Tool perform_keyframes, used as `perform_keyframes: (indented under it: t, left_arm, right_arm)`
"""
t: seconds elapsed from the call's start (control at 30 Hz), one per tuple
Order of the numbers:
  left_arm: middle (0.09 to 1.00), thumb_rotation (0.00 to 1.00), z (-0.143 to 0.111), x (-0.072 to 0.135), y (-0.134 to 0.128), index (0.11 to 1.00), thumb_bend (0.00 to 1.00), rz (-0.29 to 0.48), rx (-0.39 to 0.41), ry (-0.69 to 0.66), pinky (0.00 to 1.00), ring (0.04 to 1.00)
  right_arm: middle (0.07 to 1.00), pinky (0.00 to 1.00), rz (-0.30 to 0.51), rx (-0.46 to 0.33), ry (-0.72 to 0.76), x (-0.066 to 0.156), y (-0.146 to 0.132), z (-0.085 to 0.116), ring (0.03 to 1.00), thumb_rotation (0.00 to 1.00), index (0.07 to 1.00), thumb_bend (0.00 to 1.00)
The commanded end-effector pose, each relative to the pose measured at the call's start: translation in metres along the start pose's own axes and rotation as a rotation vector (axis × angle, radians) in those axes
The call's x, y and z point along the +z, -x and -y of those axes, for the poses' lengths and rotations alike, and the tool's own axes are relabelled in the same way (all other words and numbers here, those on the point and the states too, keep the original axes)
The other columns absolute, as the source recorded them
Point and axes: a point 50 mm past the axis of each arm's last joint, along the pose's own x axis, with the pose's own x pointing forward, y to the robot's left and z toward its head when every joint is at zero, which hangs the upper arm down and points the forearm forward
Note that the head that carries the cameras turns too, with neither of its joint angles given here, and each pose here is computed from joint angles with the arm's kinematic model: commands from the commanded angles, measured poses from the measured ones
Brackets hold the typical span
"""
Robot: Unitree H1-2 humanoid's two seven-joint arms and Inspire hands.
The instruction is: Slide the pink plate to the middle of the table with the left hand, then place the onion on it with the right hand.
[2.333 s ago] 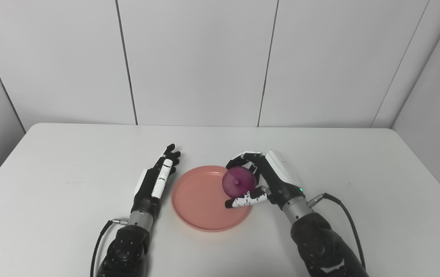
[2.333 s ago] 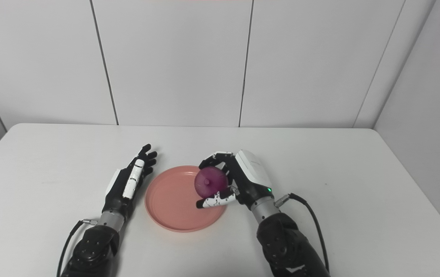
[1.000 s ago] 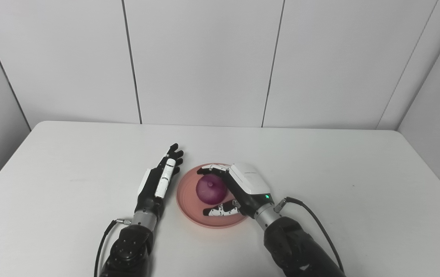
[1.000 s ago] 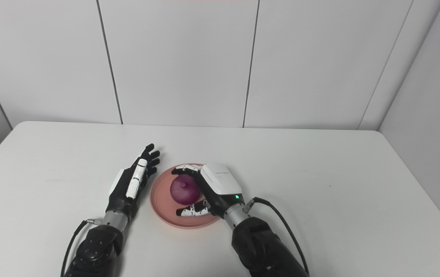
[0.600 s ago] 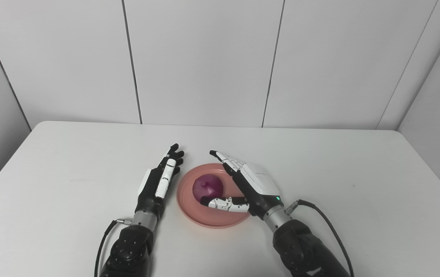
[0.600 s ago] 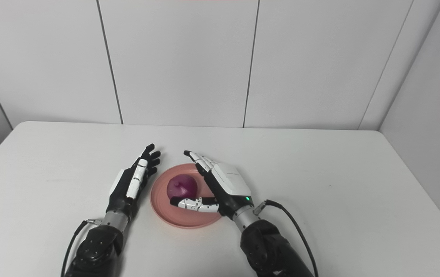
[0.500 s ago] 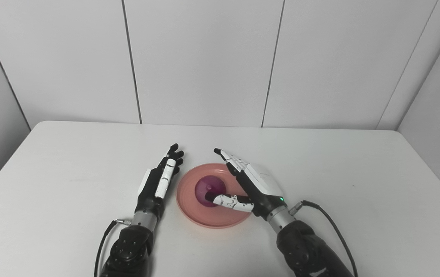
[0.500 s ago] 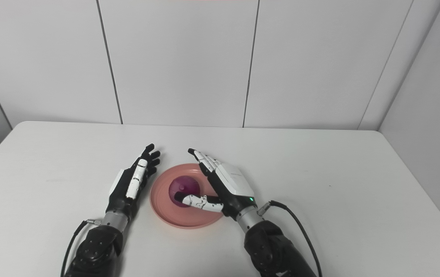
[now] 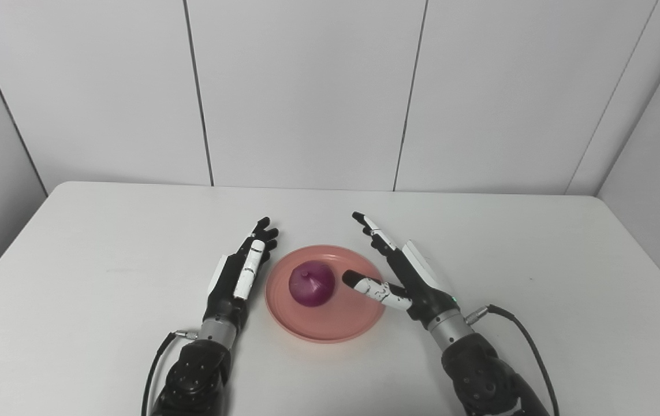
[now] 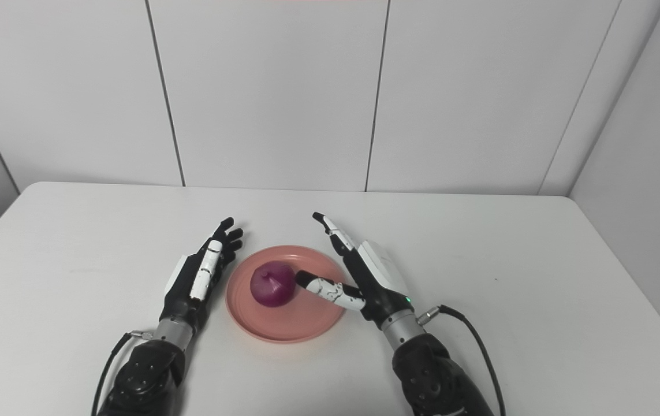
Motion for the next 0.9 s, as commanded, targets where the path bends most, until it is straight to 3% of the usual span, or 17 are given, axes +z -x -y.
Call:
perform_keyframes:
  t: [0.0,0.47,0.67,0.87]
  left_arm:
    - [0.912,1.00,0.006,0.002,0.000,0.913,0.57,-0.009,-0.031,0.017,0.95,0.917]
    - [0.916,1.00,-0.005,-0.001,0.003,0.918,0.59,-0.004,-0.034,-0.009,0.95,0.917]
    - [0.921,1.00,-0.009,-0.001,0.003,0.924,0.58,0.001,-0.041,-0.019,0.94,0.922]
    - [0.931,1.00,-0.011,0.000,0.003,0.930,0.59,0.001,-0.051,-0.023,0.95,0.930]
  right_arm:
    - [0.984,0.88,0.059,-0.033,-0.049,0.007,-0.005,0.010,0.947,0.95,0.984,0.71]
    - [0.996,0.96,-0.025,-0.084,-0.273,-0.015,-0.003,0.007,0.990,1.00,1.000,0.71]
    - [1.000,0.98,-0.057,-0.097,-0.361,-0.020,-0.002,0.007,0.995,1.00,1.000,0.67]
    - [0.998,1.00,-0.065,-0.119,-0.473,-0.024,-0.005,0.004,0.997,1.00,0.996,0.58]
